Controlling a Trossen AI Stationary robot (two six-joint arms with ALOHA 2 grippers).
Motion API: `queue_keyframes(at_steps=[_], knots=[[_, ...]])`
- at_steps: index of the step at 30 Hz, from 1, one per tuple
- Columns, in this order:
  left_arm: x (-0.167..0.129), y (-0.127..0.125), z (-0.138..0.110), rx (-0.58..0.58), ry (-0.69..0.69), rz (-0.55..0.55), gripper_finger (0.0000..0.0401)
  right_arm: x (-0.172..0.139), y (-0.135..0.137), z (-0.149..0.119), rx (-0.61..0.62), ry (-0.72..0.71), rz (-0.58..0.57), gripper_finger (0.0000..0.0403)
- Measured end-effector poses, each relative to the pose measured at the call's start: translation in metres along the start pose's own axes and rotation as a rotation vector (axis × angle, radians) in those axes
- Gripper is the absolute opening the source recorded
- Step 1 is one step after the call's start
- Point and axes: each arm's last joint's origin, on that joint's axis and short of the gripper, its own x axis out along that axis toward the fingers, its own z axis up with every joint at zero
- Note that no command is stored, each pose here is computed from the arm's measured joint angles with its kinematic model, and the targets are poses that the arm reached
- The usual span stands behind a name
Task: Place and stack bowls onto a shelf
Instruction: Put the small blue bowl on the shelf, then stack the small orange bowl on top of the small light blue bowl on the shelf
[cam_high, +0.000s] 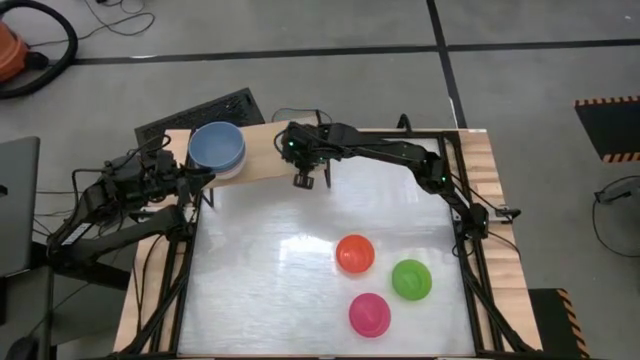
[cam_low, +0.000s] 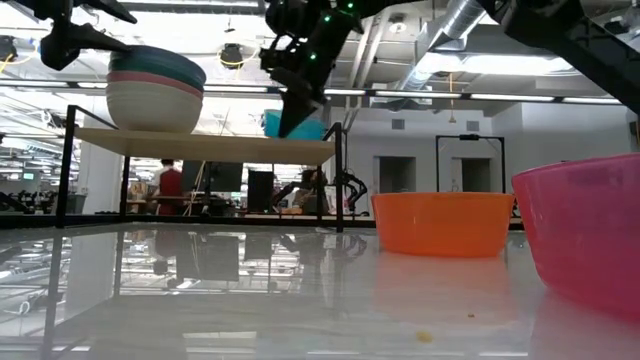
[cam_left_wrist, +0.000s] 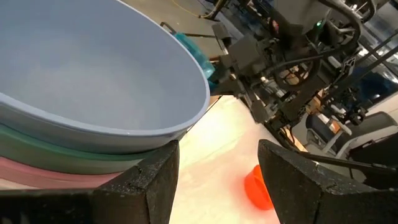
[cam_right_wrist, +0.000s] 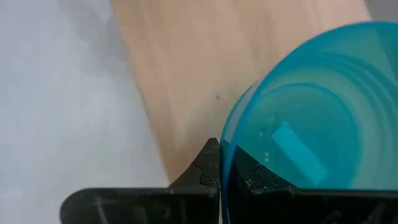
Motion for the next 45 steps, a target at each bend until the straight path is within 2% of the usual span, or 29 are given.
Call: queue_keyframes(at_steps=[8, 18, 23, 27, 31, 35, 37, 42, 45], knots=[[0.0, 0.0, 0.0, 0.006, 0.001, 0.002, 0.0204, 0.002, 0.0, -0.005, 0.0, 0.05, 0.0, 0.0029], [0.0, 0.0, 0.0, 0.033, -0.001, -0.003, 0.0204, -0.003, -0.002, -0.003, -0.01, 0.056, -0.087, 0.0164], [0.0, 0.0, 0.0, 0.041, 0.0, -0.003, 0.0204, -0.031, -0.008, 0.001, 0.004, 0.0, -0.1, 0.0212], [0.0, 0.0, 0.0, 0.052, -0.001, -0.004, 0.0204, -0.081, -0.011, 0.005, 0.026, -0.088, -0.109, 0.0217], [0.0, -0.001, 0.0, 0.052, 0.007, -0.018, 0.0204, -0.138, -0.008, -0.005, 0.153, -0.108, -0.088, 0.0209], [0.0, -0.001, 0.0, 0.053, 0.015, -0.027, 0.0204, -0.175, 0.002, -0.034, 0.284, 0.064, -0.053, 0.0202], [0.0, -0.001, 0.0, 0.052, 0.015, -0.028, 0.0204, -0.18, 0.012, -0.046, 0.328, 0.171, -0.045, 0.02], [0.0, -0.001, 0.0, 0.052, 0.017, -0.031, 0.0204, -0.188, 0.053, -0.069, 0.408, 0.227, -0.002, 0.0199], [0.0, -0.001, 0.0, 0.052, 0.018, -0.031, 0.0204, -0.187, 0.079, -0.099, 0.442, 0.345, -0.033, 0.0199]])
